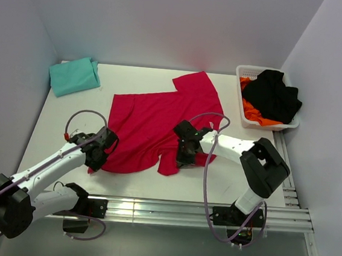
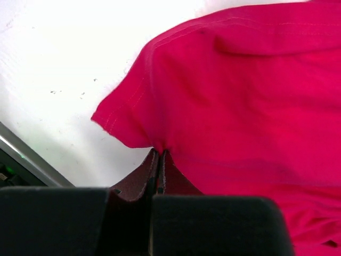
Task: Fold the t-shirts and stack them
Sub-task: Flatten the tshirt out
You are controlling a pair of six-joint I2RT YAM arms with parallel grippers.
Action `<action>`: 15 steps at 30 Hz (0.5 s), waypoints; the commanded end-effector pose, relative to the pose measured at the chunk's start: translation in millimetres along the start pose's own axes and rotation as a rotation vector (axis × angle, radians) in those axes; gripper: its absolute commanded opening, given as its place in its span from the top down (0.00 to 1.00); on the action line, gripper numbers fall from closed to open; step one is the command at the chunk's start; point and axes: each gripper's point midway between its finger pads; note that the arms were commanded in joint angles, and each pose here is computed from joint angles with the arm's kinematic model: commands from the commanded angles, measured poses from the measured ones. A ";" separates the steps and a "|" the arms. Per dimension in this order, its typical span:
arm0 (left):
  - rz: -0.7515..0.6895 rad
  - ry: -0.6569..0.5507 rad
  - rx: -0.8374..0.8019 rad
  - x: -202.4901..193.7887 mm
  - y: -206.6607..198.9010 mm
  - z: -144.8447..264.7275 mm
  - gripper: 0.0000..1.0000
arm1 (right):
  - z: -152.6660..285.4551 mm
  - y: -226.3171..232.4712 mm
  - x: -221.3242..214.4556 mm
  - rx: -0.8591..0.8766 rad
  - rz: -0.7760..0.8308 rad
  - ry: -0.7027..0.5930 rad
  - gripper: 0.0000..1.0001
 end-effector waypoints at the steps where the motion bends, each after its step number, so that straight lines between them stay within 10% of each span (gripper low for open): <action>1: -0.020 -0.071 -0.119 31.0 -38.3 34.8 1.00 | 39.6 -8.8 13.6 -0.060 0.038 -0.092 1.00; 9: -0.060 -0.312 -0.455 145.9 -88.7 208.6 1.00 | 280.1 14.4 108.4 0.036 -0.008 -0.639 1.00; 15: -0.143 -0.417 -0.765 192.4 -99.9 326.2 1.00 | 432.3 -5.3 101.7 0.162 -0.062 -0.964 1.00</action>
Point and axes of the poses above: each gripper's point midway between its finger pads, its own z axis back along the fingers, its own y axis along the line the jaws close on, x = y × z, and after that the axes turned 2 degrees about z, right-handed
